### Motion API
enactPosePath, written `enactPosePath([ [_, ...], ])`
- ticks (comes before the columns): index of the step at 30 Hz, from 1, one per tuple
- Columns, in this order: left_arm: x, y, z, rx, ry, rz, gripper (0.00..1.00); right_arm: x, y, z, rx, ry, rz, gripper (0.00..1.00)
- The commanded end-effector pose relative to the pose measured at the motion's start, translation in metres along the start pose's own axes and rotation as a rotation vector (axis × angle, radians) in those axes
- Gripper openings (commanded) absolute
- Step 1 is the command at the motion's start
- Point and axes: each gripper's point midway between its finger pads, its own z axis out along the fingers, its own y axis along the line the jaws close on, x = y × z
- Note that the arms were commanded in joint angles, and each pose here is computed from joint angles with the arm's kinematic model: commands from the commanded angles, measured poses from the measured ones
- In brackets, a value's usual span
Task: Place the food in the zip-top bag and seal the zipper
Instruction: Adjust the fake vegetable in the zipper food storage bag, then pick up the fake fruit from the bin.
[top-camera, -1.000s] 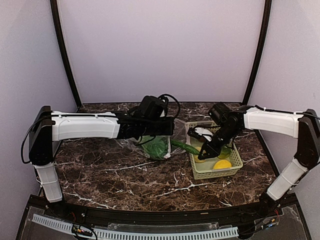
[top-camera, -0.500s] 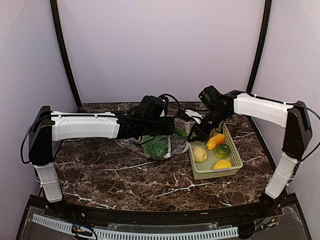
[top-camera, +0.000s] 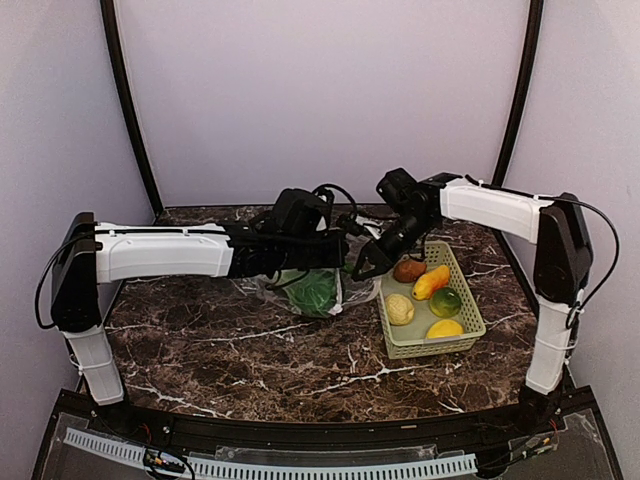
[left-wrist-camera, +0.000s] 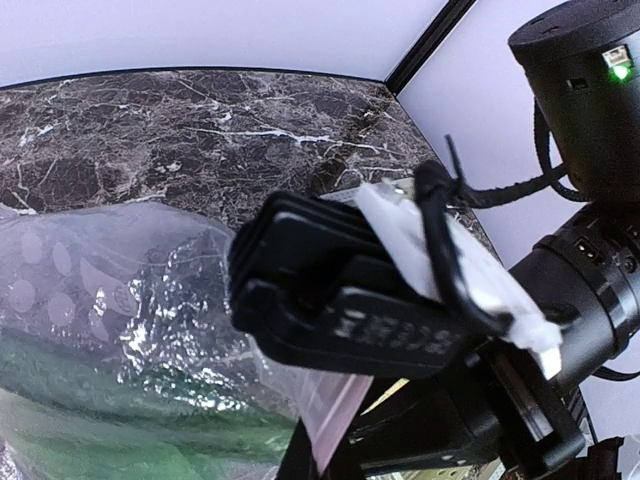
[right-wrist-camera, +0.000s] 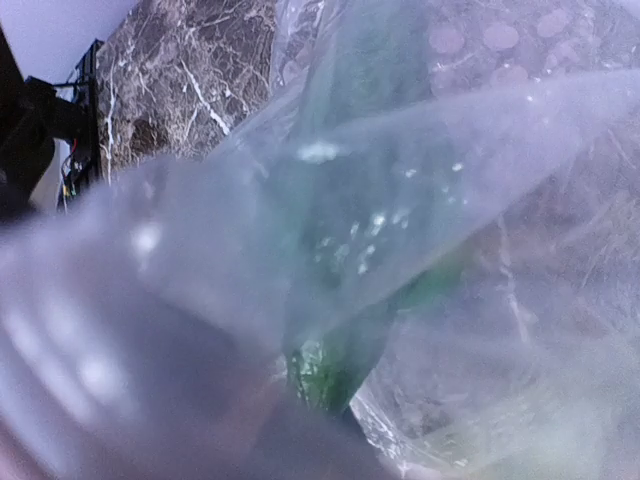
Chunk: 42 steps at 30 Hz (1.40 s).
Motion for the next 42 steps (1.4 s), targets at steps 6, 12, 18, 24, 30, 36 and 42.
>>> enactPosePath([
  [6, -0.030, -0.013, -0.030, 0.075, -0.122, -0.131, 0.01, -0.026, 0.017, 0.015, -0.169, -0.056, 0.083, 0.40],
  [12, -0.030, -0.002, -0.036, 0.040, -0.143, -0.148, 0.01, -0.026, 0.028, -0.025, -0.094, -0.101, -0.009, 0.47],
  [18, -0.025, 0.008, -0.040, 0.016, -0.150, -0.134, 0.01, 0.006, 0.031, -0.067, 0.063, -0.124, -0.115, 0.57],
  [24, -0.023, 0.002, -0.044, 0.058, -0.133, -0.106, 0.01, 0.053, -0.003, -0.075, 0.275, -0.042, -0.172, 0.72],
  [30, -0.024, -0.004, -0.052, 0.079, -0.113, -0.058, 0.01, 0.082, -0.048, -0.072, 0.349, 0.032, -0.082, 0.79],
  [36, -0.017, -0.003, -0.063, 0.092, -0.079, -0.032, 0.01, 0.104, -0.064, -0.050, 0.329, 0.119, -0.095, 0.80],
  [42, -0.008, 0.007, -0.076, 0.091, -0.075, -0.004, 0.01, 0.101, -0.069, -0.030, 0.258, 0.129, -0.093, 0.84],
])
